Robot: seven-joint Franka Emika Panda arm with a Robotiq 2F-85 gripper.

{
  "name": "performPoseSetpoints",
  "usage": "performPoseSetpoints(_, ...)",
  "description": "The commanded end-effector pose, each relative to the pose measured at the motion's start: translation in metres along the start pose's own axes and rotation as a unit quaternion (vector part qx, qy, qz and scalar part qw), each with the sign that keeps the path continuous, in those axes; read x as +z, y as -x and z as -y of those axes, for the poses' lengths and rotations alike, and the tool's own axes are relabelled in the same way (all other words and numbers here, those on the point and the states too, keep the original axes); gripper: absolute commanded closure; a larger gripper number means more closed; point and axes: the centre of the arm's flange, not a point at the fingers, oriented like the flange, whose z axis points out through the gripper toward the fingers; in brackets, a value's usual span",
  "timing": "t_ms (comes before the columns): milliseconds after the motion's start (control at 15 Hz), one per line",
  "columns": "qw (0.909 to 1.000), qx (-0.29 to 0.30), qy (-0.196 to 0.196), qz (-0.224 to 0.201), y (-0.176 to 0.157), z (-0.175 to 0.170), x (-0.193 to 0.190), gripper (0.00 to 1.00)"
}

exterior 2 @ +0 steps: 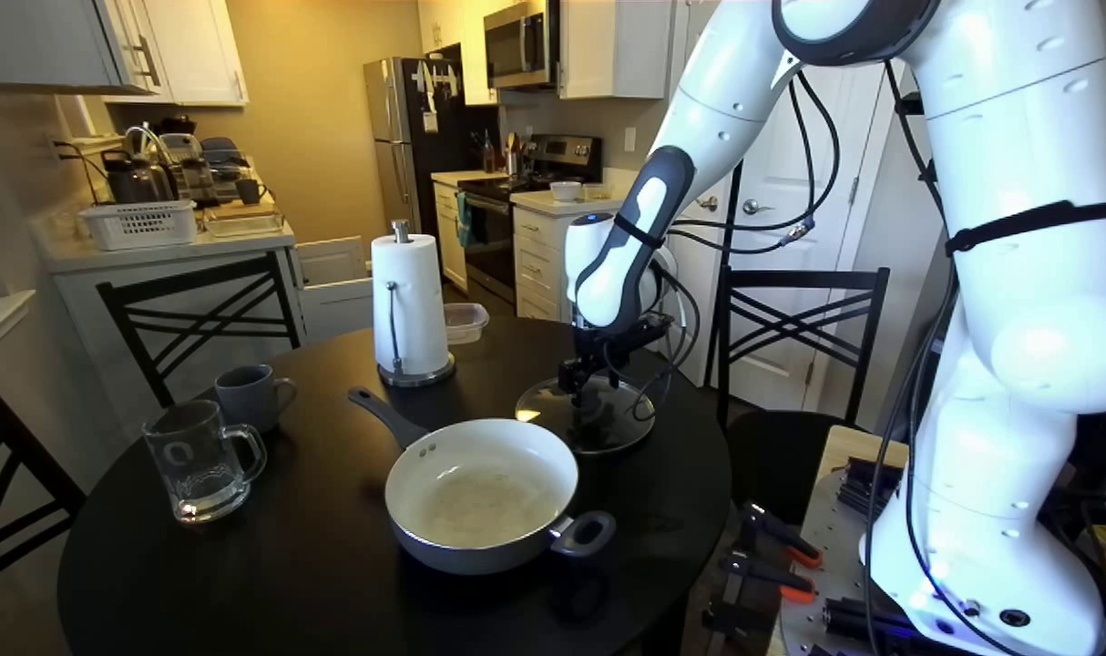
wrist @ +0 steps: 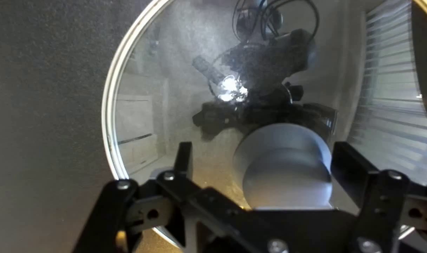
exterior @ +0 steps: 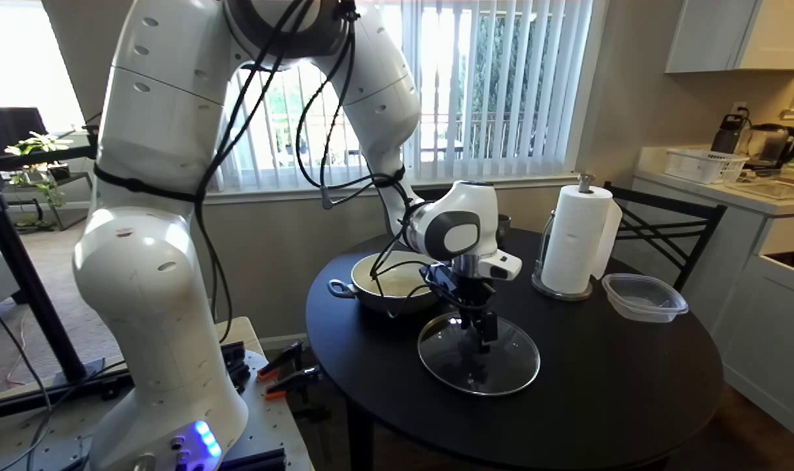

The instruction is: Put the lid back onto the grey pot

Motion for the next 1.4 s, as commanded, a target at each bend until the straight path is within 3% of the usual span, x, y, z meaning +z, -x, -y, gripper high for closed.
performPoseSetpoints(0,0.9997,0.023,-0.007,-0.005,-0.004,0.004,0.003,0.00)
performPoseSetpoints(467,0.9994,0.027,-0.014,-0.014,-0.020,0.015,-0.005,0.00)
performPoseSetpoints(1333,0.9963,0.079,-0.034,0.010,-0.026,0.006,0.011,0.00)
